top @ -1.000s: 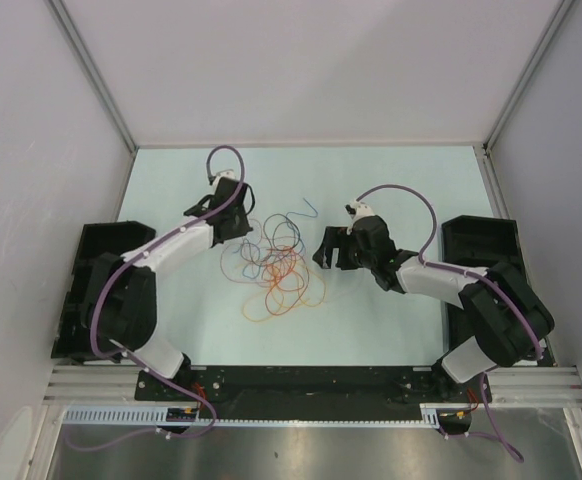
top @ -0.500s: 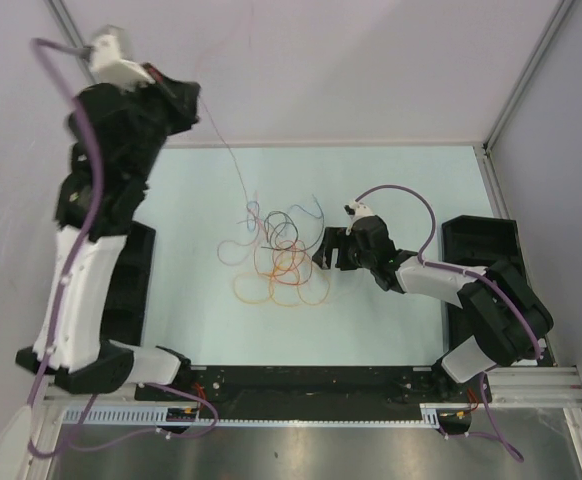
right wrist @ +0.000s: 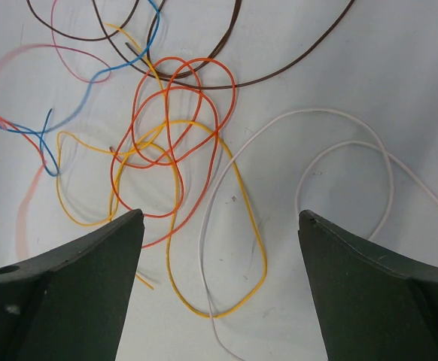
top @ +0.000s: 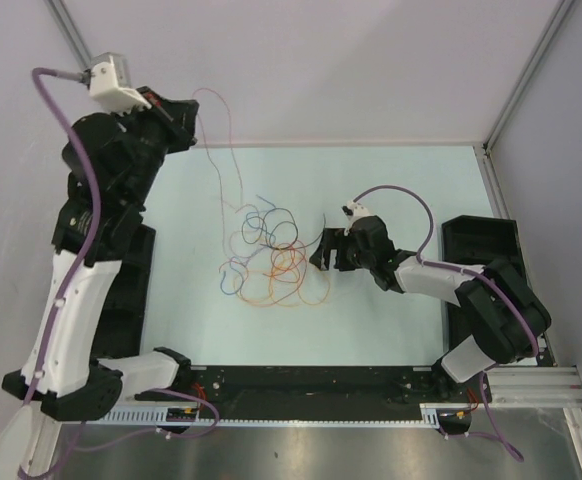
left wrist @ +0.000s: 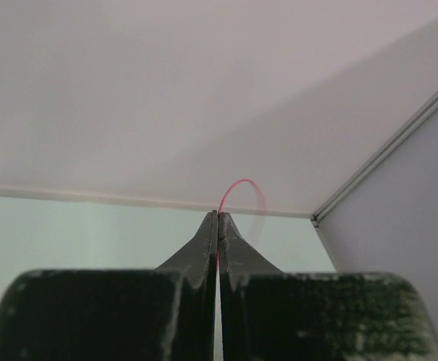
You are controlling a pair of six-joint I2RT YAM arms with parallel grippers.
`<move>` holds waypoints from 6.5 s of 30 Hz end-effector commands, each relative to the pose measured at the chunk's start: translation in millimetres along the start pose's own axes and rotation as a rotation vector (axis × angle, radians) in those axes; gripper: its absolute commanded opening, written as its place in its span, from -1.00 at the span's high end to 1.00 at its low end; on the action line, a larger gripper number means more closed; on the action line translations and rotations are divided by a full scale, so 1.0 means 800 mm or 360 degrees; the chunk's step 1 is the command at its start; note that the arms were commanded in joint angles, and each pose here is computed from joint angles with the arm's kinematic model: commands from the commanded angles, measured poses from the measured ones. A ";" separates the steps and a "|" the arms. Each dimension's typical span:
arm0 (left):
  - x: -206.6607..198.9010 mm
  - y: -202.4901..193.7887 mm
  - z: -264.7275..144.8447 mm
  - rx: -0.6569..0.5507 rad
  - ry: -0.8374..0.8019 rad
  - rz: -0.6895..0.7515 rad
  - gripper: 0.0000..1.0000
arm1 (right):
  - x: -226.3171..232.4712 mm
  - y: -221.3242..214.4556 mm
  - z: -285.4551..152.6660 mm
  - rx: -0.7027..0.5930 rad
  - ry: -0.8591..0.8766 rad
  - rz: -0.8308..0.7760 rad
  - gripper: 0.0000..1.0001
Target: Untangle the cables
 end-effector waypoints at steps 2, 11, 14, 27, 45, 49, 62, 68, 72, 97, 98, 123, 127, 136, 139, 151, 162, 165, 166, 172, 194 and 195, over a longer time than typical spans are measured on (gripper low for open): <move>-0.036 0.071 -0.008 -0.0298 -0.0245 -0.0020 0.99 | 0.010 0.010 0.004 -0.0036 0.0094 -0.0041 -0.77; -0.127 0.227 -0.046 -0.0965 -0.0957 -0.0212 0.99 | 0.011 0.010 0.004 -0.0031 0.0096 -0.0040 -0.78; -0.144 0.262 -0.079 -0.1219 -0.1194 -0.0269 0.99 | 0.010 0.010 0.004 -0.0028 0.0092 -0.0038 -0.77; -0.118 0.206 -0.048 -0.1064 -0.0977 -0.0235 0.99 | 0.051 0.039 -0.046 -0.0154 0.0268 -0.0147 -0.75; -0.059 0.097 -0.012 -0.0711 -0.0534 -0.0140 0.99 | 0.175 0.069 -0.087 -0.0341 0.0984 -0.0373 -0.74; -0.057 0.090 -0.010 -0.0682 -0.0513 -0.0167 0.99 | 0.206 0.071 -0.046 -0.0293 0.0998 -0.0411 -0.67; -0.041 0.089 -0.008 -0.0679 -0.0340 -0.0273 0.99 | 0.288 0.092 0.031 -0.0651 0.1209 -0.0176 -0.64; -0.037 0.087 -0.004 -0.0670 -0.0288 -0.0349 0.99 | 0.302 0.104 0.050 -0.0797 0.1191 -0.0066 -0.63; -0.036 0.086 -0.001 -0.0671 -0.0278 -0.0380 0.99 | 0.315 0.117 0.066 -0.0848 0.1208 -0.0017 -0.58; 0.074 -0.025 0.086 0.0218 0.0703 0.0134 -0.25 | 0.333 0.178 -0.128 -0.0487 0.0939 -0.0301 1.00; 0.084 -0.052 0.083 0.0397 0.0713 0.0122 -0.54 | 0.334 0.185 -0.138 -0.0487 0.0927 -0.0324 1.00; -0.011 -0.077 -0.107 -0.0119 -0.0882 0.0228 -0.99 | 0.393 0.313 -0.305 -0.0359 0.1283 -0.0323 1.00; -0.021 -0.096 -0.106 -0.0073 -0.1007 0.0215 -1.00 | 0.393 0.319 -0.329 -0.0438 0.1327 -0.0343 1.00; -0.053 -0.162 -0.085 0.0134 -0.1184 0.0256 -1.00 | 0.388 0.316 -0.330 -0.0438 0.1299 -0.0360 1.00; -0.061 -0.177 -0.076 0.0162 -0.1217 0.0266 -1.00 | 0.386 0.316 -0.330 -0.0444 0.1290 -0.0359 1.00; -0.067 -0.238 -0.035 0.0248 -0.1117 0.0244 -0.76 | 0.383 0.313 -0.321 -0.0414 0.1293 -0.0357 1.00; -0.067 -0.228 -0.014 0.0211 -0.0904 0.0219 0.99 | 0.364 0.314 -0.321 -0.0440 0.1237 -0.0308 1.00; -0.067 -0.215 -0.017 0.0169 -0.0881 0.0213 0.99 | 0.357 0.313 -0.316 -0.0447 0.1246 -0.0265 1.00; -0.067 -0.210 -0.017 0.0169 -0.0871 0.0214 0.99 | 0.357 0.314 -0.316 -0.0461 0.1253 -0.0266 1.00; -0.072 -0.150 -0.017 0.0136 -0.0741 0.0173 1.00 | 0.295 0.329 -0.283 -0.0589 0.0907 -0.0086 -0.99; -0.160 0.159 -0.025 -0.0673 -0.0944 0.0271 1.00 | 0.166 0.227 -0.166 -0.0198 0.0571 0.0221 -0.99; -0.156 0.171 -0.033 -0.0730 -0.0918 0.0274 0.99 | 0.174 0.209 -0.157 -0.0146 0.0558 0.0200 -0.99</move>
Point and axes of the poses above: each gripper's point midway between its finger pads, its own z axis out along the fingers, its own x axis along the line the jaws close on, y = z × x, the point moved 6 cm from there along -z, back along the fingers, and after that the axes turned 5 degrees about z, right-handed, at the moved point
